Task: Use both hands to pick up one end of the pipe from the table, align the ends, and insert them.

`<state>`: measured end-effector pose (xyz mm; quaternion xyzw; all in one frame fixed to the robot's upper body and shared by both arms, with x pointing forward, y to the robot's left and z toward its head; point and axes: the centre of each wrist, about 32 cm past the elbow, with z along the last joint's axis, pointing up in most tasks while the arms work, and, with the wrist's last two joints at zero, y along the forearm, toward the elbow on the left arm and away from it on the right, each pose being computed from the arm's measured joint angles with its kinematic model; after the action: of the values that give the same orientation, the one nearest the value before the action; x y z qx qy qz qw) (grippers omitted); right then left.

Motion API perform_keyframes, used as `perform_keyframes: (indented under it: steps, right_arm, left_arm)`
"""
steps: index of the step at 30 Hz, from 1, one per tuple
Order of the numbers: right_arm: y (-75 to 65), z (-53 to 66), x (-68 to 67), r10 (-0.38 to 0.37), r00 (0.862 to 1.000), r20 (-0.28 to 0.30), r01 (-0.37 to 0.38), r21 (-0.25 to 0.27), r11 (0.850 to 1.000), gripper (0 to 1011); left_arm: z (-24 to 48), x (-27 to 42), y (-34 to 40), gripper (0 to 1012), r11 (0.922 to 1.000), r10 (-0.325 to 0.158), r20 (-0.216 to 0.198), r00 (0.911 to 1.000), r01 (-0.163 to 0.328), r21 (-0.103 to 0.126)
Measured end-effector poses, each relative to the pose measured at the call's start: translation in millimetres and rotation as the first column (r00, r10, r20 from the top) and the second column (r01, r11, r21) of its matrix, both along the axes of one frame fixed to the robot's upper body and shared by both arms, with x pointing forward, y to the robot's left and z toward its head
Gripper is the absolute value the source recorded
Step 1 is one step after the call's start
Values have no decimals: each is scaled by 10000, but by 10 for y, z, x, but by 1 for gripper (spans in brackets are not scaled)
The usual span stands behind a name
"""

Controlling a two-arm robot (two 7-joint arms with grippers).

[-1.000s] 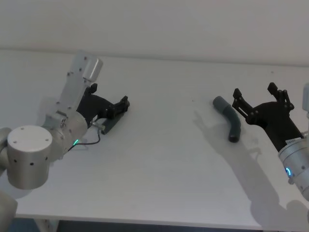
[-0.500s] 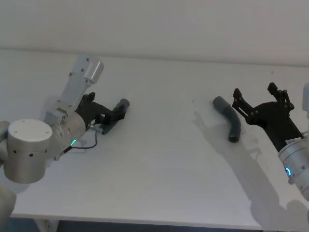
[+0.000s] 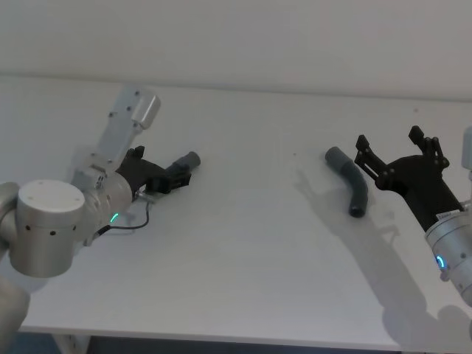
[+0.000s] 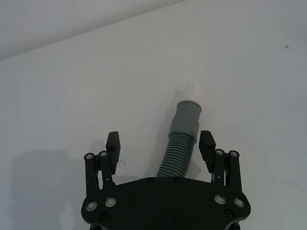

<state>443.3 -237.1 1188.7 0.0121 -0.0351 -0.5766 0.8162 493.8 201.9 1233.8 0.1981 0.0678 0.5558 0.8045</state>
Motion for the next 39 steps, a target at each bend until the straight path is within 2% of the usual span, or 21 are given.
perform_keyframes:
  steps: [10, 18, 30, 39]
  right_arm:
    - [0, 0, 0, 0, 10000, 1, 0, 0, 10000, 1004]
    - [0, 0, 0, -1, 10000, 1, 1, 1, 10000, 1004]
    - [0, 0, 0, 0, 10000, 1, 0, 1, 10000, 1004]
    - [0, 0, 0, 0, 10000, 1, 0, 1, 10000, 1004]
  left_arm:
    - [-4, 38, -41, 1001, 9999, -125, 17, 9999, 124, 108]
    - [-13, 57, -59, 1002, 9986, -468, 68, 9989, 466, 258]
    - [14, 102, -28, 1002, 9889, -1362, 10, 9907, 1359, 602]
    - [46, 160, 18, 1001, 9831, -1670, -171, 9858, 1678, 727]
